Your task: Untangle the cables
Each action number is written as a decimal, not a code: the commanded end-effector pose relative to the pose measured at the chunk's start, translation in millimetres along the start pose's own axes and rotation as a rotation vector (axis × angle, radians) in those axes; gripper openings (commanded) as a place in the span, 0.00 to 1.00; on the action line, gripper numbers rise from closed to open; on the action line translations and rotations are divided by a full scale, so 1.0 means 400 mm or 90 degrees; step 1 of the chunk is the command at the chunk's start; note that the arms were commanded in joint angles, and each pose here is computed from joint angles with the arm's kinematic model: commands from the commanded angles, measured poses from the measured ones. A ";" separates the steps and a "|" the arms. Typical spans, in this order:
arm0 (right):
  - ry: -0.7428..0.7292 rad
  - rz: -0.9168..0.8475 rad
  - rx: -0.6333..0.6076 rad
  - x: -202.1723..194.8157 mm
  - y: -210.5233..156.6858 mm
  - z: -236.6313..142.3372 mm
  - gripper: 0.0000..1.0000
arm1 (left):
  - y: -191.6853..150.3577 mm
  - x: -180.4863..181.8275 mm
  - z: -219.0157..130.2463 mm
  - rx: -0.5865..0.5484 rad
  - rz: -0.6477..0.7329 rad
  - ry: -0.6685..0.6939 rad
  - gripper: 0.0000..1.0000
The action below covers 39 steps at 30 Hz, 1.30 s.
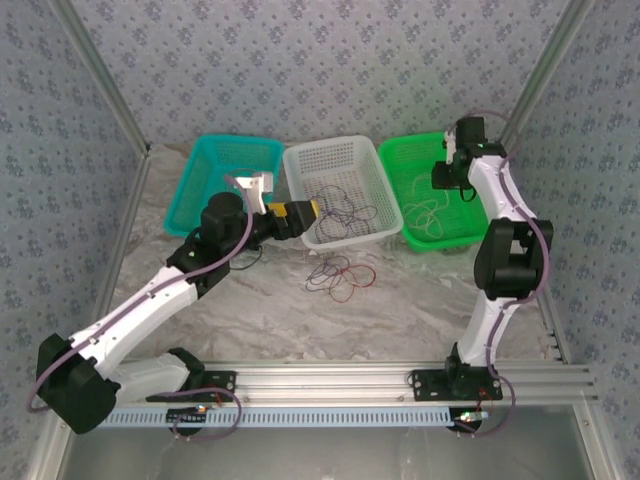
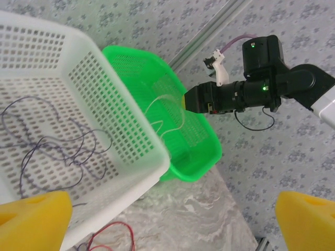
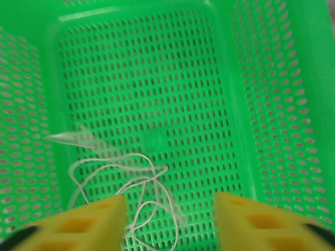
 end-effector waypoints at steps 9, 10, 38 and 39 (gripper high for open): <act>-0.019 0.081 -0.014 -0.016 0.009 -0.095 0.97 | -0.021 0.050 -0.062 -0.016 0.016 0.075 0.99; 0.004 0.077 -0.029 0.006 0.007 -0.117 0.97 | -0.028 0.063 -0.068 -0.013 0.018 0.094 0.99; 0.291 -0.174 0.091 0.518 -0.656 -0.120 0.68 | -0.177 0.208 -0.047 0.076 -0.030 0.205 0.99; 0.295 -0.175 0.089 0.524 -0.658 -0.118 0.66 | -0.176 0.206 -0.046 0.076 -0.031 0.203 0.99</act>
Point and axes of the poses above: each hand's point on the last joint's axis, 136 mm out from that joint toward the fingers, its own z axis out along the fingers, its own x axis along the line the jaws close on, y = z × x, the point moved 4 cm from there along -z, back along the fingers, and after that the axes turned 3 degrees about z, right-handed, at the moved point
